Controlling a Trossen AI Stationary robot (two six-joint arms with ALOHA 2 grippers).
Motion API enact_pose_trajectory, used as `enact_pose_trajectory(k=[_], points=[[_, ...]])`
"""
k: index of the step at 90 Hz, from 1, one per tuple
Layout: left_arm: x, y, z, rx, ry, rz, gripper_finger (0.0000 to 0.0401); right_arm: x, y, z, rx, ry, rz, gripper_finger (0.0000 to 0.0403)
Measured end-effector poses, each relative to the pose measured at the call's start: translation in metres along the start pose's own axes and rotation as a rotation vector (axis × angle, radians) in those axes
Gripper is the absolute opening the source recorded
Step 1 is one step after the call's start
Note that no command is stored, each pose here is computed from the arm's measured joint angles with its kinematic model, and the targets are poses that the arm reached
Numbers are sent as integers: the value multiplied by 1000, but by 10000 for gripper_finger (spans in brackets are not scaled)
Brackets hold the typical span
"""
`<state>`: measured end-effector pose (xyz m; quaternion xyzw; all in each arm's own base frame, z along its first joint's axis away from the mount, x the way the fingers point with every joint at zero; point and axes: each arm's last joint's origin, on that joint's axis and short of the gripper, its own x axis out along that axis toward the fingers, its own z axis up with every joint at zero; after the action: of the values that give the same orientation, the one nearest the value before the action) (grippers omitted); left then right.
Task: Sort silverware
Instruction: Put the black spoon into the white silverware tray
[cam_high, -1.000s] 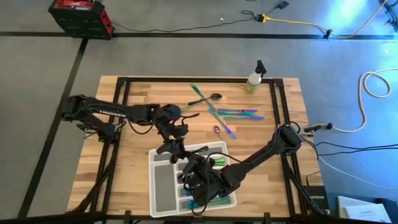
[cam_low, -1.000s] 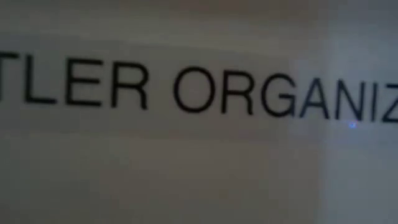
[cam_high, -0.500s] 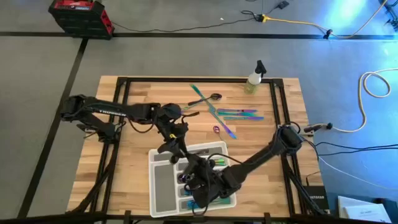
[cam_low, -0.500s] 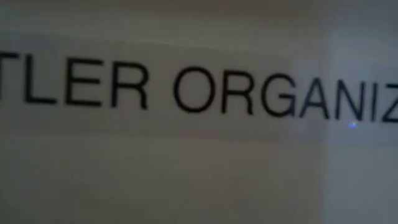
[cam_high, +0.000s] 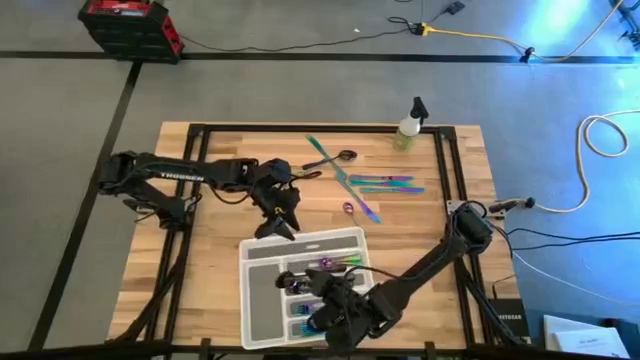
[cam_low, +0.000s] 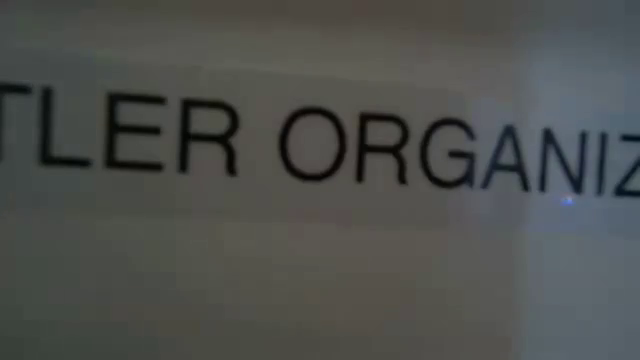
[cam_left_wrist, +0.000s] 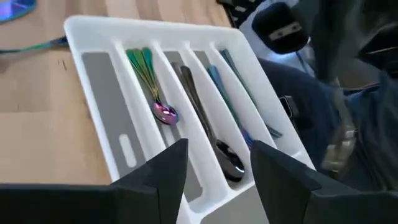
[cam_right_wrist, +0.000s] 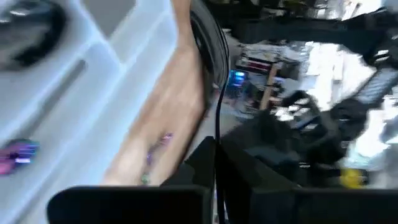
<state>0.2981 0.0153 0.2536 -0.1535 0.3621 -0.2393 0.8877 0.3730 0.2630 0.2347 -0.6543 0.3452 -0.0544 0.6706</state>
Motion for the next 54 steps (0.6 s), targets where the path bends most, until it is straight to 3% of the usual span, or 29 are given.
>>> enact_pose_trajectory(k=[17, 40, 54], points=[[2, -18, -1, 104, 14, 41, 156, 2, 10, -4, 214, -63, 210, 0], [26, -59, -11, 416, 117, 385, 119, 11, 14, -11, 651, -16, 447, 0], [37, -89, -22, 661, 194, 633, 95, 17, 14, -16, 779, 38, 529, 0]])
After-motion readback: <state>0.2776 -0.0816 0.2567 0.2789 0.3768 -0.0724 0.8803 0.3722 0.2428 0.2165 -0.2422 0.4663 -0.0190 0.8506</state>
